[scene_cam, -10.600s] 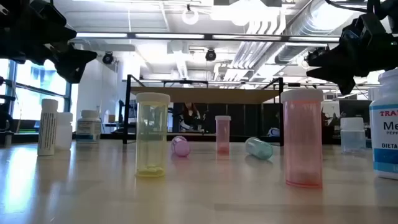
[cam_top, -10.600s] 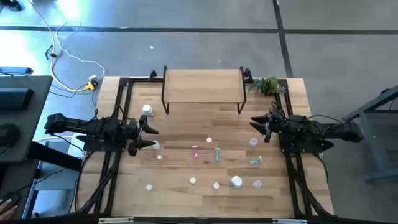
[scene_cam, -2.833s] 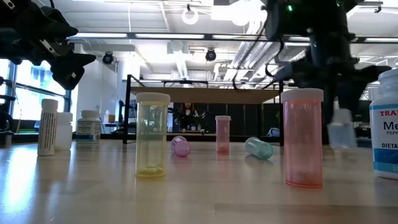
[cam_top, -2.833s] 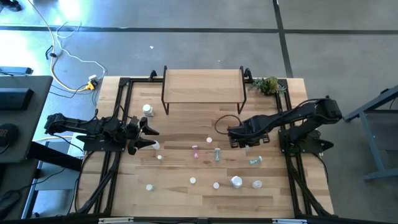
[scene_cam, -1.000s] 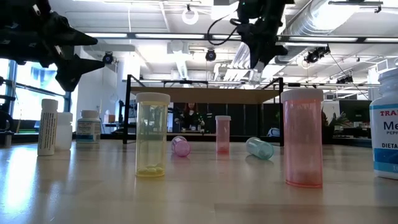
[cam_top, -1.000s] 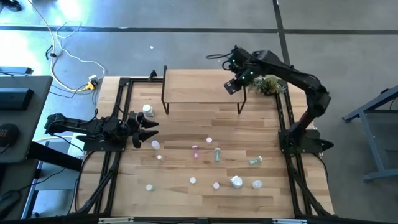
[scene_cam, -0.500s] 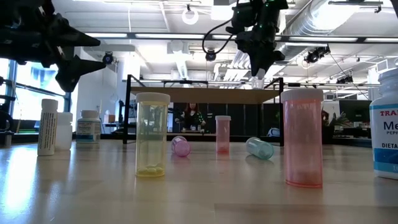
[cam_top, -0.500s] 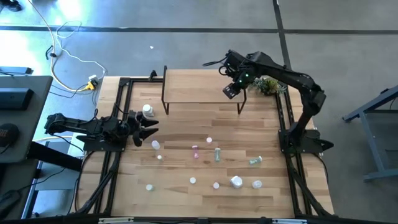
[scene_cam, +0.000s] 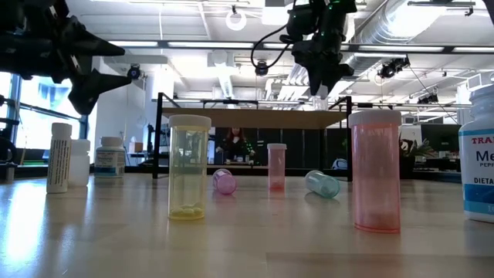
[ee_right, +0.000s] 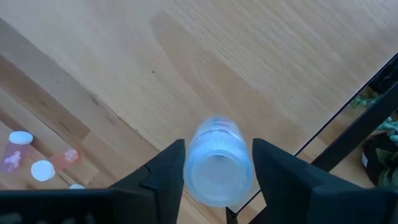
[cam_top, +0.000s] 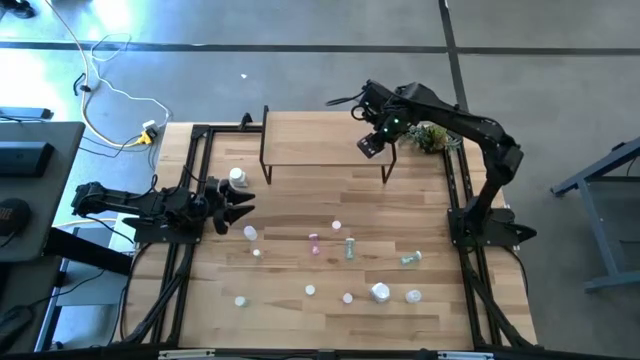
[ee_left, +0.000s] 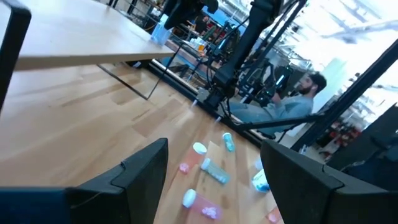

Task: Pick and place medicine bottles onto shelf by color
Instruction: Put the right transparent medicine bottle on the shelf, then put the top white medicine bottle on the shelf

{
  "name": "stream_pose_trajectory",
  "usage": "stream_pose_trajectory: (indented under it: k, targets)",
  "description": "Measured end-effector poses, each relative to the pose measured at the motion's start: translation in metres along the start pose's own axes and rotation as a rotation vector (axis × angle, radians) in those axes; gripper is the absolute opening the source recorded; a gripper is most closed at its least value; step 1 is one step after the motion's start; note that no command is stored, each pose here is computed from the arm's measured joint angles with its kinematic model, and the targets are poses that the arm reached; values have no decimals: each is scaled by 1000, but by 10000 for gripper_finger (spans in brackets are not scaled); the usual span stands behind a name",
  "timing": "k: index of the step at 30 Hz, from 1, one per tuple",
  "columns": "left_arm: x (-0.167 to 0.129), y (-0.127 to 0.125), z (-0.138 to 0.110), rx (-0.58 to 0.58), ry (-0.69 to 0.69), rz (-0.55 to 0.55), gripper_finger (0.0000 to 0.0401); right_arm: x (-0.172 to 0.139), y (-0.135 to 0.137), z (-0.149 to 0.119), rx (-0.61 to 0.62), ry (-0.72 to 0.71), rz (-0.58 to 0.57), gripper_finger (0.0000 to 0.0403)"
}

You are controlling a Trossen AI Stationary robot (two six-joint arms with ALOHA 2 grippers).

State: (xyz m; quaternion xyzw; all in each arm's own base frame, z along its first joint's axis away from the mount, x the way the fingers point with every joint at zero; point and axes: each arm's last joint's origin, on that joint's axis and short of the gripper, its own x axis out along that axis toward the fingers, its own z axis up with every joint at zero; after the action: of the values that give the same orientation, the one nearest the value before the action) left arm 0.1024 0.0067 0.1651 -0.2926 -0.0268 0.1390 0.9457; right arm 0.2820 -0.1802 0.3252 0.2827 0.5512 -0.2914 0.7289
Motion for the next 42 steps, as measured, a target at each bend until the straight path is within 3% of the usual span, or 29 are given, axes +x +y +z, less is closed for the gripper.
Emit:
stream_pose_trajectory:
  k: [12, 26, 34, 42]
  targets:
    - [0, 0, 0, -46, 2, 0, 248, -2, 0, 2, 21, -16, 5, 197]
    - [-1, -6, 12, -152, -99, -22, 248, -64, 4, 18, -68, -271, -25, 197]
    - [-10, -25, 46, 26, -174, -7, 248, -90, 4, 21, -102, -369, -49, 197]
    - [-18, -38, 77, 242, -91, 257, 248, -103, 4, 19, -110, -398, -44, 197]
